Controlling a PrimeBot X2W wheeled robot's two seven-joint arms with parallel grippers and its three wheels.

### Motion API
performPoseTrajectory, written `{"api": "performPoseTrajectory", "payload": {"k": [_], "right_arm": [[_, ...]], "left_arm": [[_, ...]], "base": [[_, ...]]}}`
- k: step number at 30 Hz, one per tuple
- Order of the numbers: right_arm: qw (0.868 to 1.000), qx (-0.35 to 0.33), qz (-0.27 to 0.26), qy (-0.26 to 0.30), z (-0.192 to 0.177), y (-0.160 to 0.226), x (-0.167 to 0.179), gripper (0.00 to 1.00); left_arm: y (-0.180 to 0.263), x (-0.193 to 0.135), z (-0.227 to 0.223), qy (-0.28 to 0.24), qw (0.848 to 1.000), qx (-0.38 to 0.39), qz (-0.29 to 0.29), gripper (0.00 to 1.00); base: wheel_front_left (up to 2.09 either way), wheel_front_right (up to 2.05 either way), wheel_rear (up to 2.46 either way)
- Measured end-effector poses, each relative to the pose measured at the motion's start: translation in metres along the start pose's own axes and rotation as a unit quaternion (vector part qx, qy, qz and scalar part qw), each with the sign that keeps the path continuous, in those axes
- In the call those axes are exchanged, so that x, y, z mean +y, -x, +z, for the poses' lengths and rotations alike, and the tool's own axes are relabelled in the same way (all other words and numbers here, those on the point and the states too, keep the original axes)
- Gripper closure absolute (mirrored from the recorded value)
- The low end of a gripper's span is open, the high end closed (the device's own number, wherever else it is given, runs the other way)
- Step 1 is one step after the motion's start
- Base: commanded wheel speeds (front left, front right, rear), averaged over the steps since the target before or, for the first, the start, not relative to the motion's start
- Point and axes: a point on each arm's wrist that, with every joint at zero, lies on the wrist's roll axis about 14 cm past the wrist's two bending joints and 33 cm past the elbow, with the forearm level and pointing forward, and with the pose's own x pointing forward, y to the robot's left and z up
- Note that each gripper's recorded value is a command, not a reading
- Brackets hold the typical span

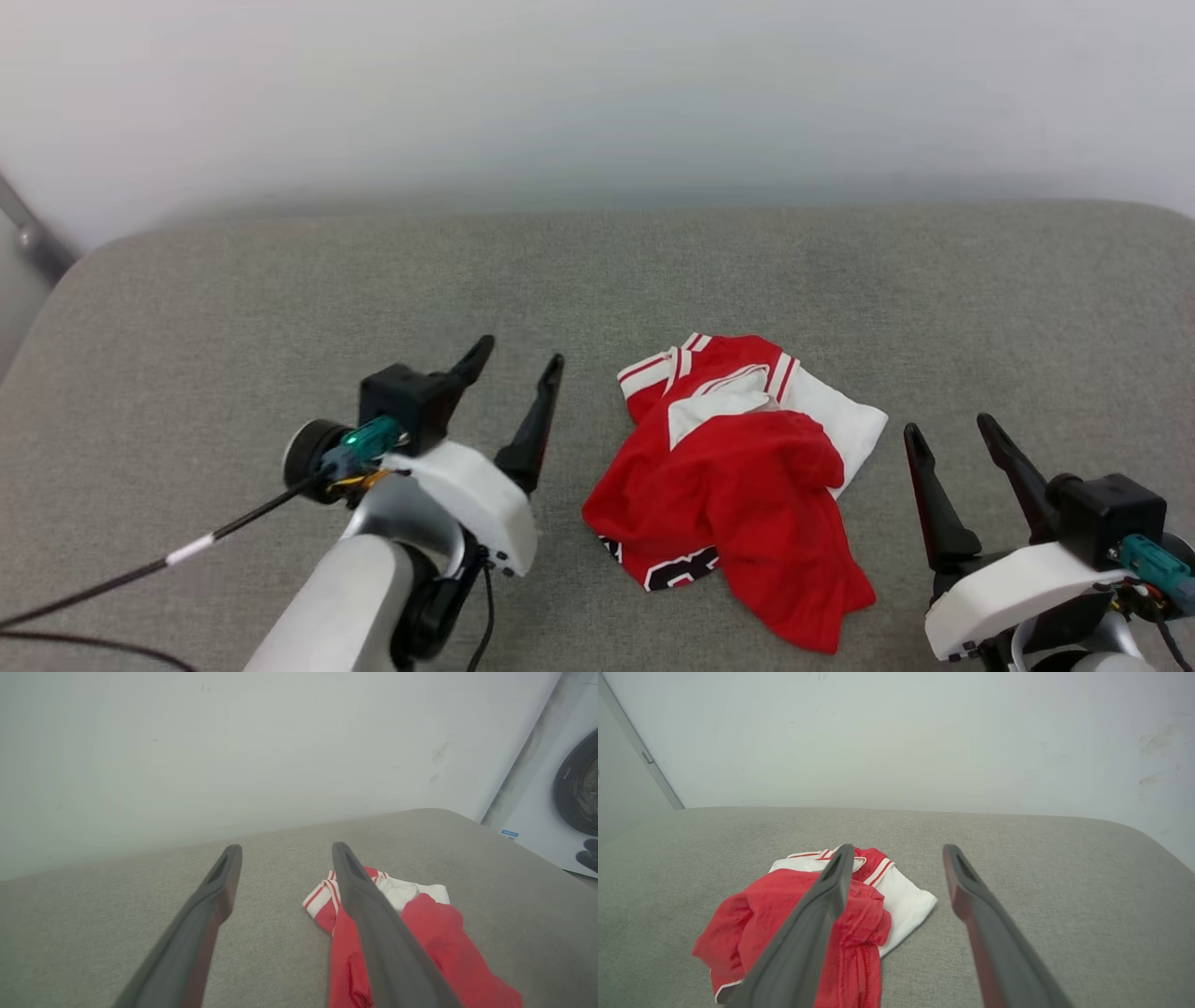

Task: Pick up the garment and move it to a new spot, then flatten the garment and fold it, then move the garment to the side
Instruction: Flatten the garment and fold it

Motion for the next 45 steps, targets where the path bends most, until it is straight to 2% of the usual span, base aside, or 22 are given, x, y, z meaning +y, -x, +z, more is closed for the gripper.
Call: {"api": "performPoseTrajectory", "payload": {"k": [2, 3, 7, 12, 13, 14, 18, 19, 20, 22, 24, 28, 34, 37, 41, 45], "right_arm": [[1.000, 0.002, -0.003, -0.001, -0.001, -0.002, -0.002, 0.00], [1.000, 0.007, -0.008, -0.004, -0.005, -0.005, -0.006, 0.00], [1.000, 0.013, -0.012, -0.008, -0.011, -0.009, -0.009, 0.00], [0.999, 0.023, -0.019, -0.010, -0.020, -0.016, -0.015, 0.00], [0.999, 0.025, -0.022, -0.006, -0.022, -0.018, -0.017, 0.00], [0.999, 0.025, -0.022, -0.006, -0.022, -0.018, -0.017, 0.00], [0.999, 0.032, -0.031, -0.008, -0.029, -0.019, -0.023, 0.00], [0.999, 0.034, -0.032, -0.005, -0.030, -0.020, -0.025, 0.00], [0.999, 0.033, -0.033, -0.003, -0.030, -0.021, -0.026, 0.00], [0.999, 0.031, -0.034, -0.001, -0.030, -0.021, -0.026, 0.00], [0.999, 0.028, -0.034, 0.000, -0.028, -0.021, -0.027, 0.00], [0.999, 0.023, -0.031, 0.005, -0.024, -0.021, -0.024, 0.00], [1.000, 0.013, -0.023, 0.008, -0.015, -0.018, -0.018, 0.00], [1.000, 0.009, -0.016, 0.010, -0.011, -0.016, -0.013, 0.00], [1.000, 0.004, -0.005, 0.012, -0.005, -0.012, -0.005, 0.00], [1.000, -0.002, 0.005, 0.013, 0.001, -0.006, 0.003, 0.00]], "left_arm": [[-0.007, -0.007, -0.007, -0.001, 1.000, 0.021, -0.018, 0.00], [-0.017, -0.022, -0.024, -0.002, 0.997, 0.064, -0.051, 0.00], [-0.025, -0.039, -0.056, -0.009, 0.986, 0.141, -0.093, 0.00], [-0.020, -0.051, -0.115, -0.033, 0.950, 0.277, -0.139, 0.00], [-0.017, -0.052, -0.134, -0.043, 0.935, 0.318, -0.150, 0.00], [-0.017, -0.052, -0.134, -0.043, 0.935, 0.318, -0.150, 0.00], [-0.002, -0.056, -0.169, -0.053, 0.900, 0.397, -0.173, 0.00], [0.002, -0.059, -0.175, -0.054, 0.890, 0.415, -0.180, 0.03], [0.004, -0.061, -0.179, -0.053, 0.880, 0.434, -0.188, 0.57], [0.007, -0.064, -0.182, -0.054, 0.873, 0.443, -0.196, 1.00], [0.011, -0.065, -0.184, -0.053, 0.868, 0.451, -0.201, 1.00], [0.008, -0.059, -0.176, -0.055, 0.883, 0.424, -0.191, 1.00], [-0.015, -0.033, -0.123, -0.052, 0.942, 0.306, -0.131, 1.00], [-0.014, -0.022, -0.096, -0.036, 0.963, 0.249, -0.093, 1.00], [0.017, 0.000, -0.093, 0.001, 0.973, 0.227, -0.026, 1.00], [0.072, 0.007, -0.128, 0.075, 0.961, 0.264, 0.040, 1.00]], "base": [[0.00, 0.00, 0.00], [0.00, 0.00, 0.00], [0.00, 0.00, 0.00], [0.00, 0.00, 0.00], [0.00, 0.00, 0.00], [0.00, 0.00, 0.00], [0.00, 0.00, 0.00], [0.00, 0.00, 0.00], [0.00, 0.00, 0.00], [0.00, 0.00, 0.00], [0.00, 0.00, 0.00], [0.00, 0.00, 0.00], [0.00, 0.00, 0.00], [0.00, 0.00, 0.00], [0.00, 0.00, 0.00], [0.00, 0.00, 0.00]]}}
